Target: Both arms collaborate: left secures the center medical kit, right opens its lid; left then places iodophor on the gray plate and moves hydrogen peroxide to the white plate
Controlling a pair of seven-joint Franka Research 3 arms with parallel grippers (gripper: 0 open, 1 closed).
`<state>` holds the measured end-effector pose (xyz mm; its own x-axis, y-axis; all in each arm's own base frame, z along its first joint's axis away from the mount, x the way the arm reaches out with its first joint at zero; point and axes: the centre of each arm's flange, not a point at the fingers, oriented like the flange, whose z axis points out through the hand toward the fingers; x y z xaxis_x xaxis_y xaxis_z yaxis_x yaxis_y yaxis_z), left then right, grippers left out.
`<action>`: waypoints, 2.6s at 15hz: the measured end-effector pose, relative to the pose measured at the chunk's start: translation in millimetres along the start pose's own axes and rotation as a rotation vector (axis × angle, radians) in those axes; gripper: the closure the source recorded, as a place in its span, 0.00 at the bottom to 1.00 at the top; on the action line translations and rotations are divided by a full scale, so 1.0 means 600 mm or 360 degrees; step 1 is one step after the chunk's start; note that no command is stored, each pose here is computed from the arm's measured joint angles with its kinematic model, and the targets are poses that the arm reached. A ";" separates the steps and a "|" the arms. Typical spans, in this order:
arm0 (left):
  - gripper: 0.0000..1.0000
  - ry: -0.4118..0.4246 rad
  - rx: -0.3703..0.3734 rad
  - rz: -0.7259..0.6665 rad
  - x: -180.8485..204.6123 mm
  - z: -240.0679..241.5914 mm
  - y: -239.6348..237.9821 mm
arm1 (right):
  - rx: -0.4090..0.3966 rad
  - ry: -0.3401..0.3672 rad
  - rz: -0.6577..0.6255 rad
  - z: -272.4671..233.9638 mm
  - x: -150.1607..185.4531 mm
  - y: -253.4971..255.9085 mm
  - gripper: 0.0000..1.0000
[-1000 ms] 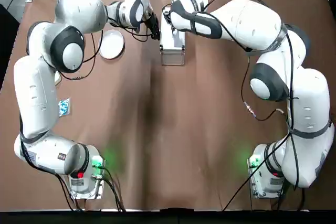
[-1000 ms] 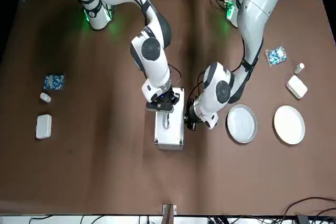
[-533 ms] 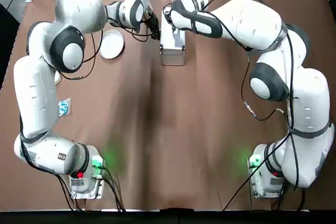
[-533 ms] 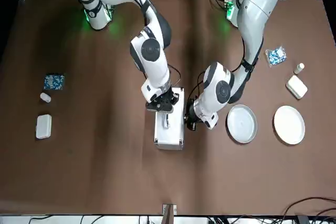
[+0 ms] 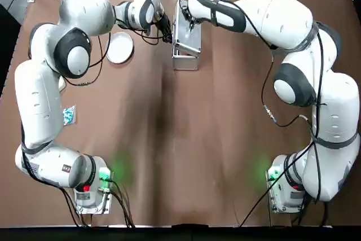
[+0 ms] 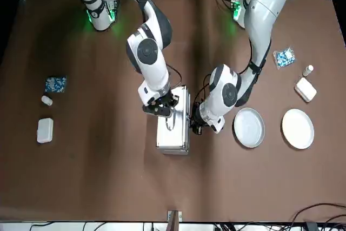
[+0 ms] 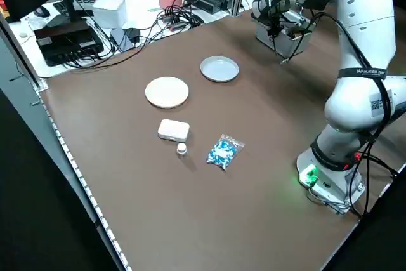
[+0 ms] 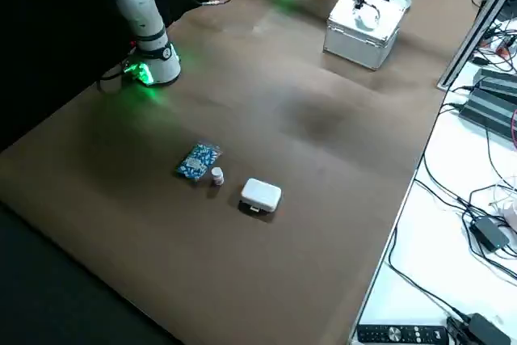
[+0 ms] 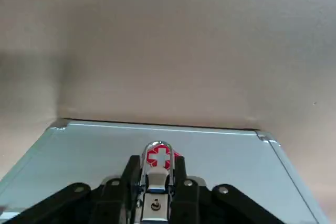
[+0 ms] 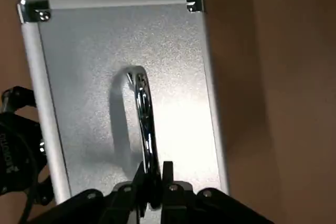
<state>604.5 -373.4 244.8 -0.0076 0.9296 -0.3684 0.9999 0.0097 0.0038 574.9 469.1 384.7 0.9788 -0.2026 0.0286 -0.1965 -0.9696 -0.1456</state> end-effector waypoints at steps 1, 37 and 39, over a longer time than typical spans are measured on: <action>0.70 0.0000 0.0000 0.0000 0.000 0.000 0.000 | -0.0011 -0.0030 0.0011 -0.001 0.006 0.010 0.86; 0.70 0.0000 0.0001 -0.0003 0.000 0.000 0.001 | 0.0227 -0.0649 -0.0188 0.008 0.143 0.230 0.53; 0.70 0.0000 0.0001 -0.0003 0.000 0.000 0.001 | 0.0228 -0.0659 -0.0196 0.008 0.147 0.237 0.46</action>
<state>604.8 -373.2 244.7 -0.0095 0.9297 -0.3682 0.9999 0.0111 0.0024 633.4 313.9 361.6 0.9405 0.0129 -0.3396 -0.0960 -0.9485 -0.3019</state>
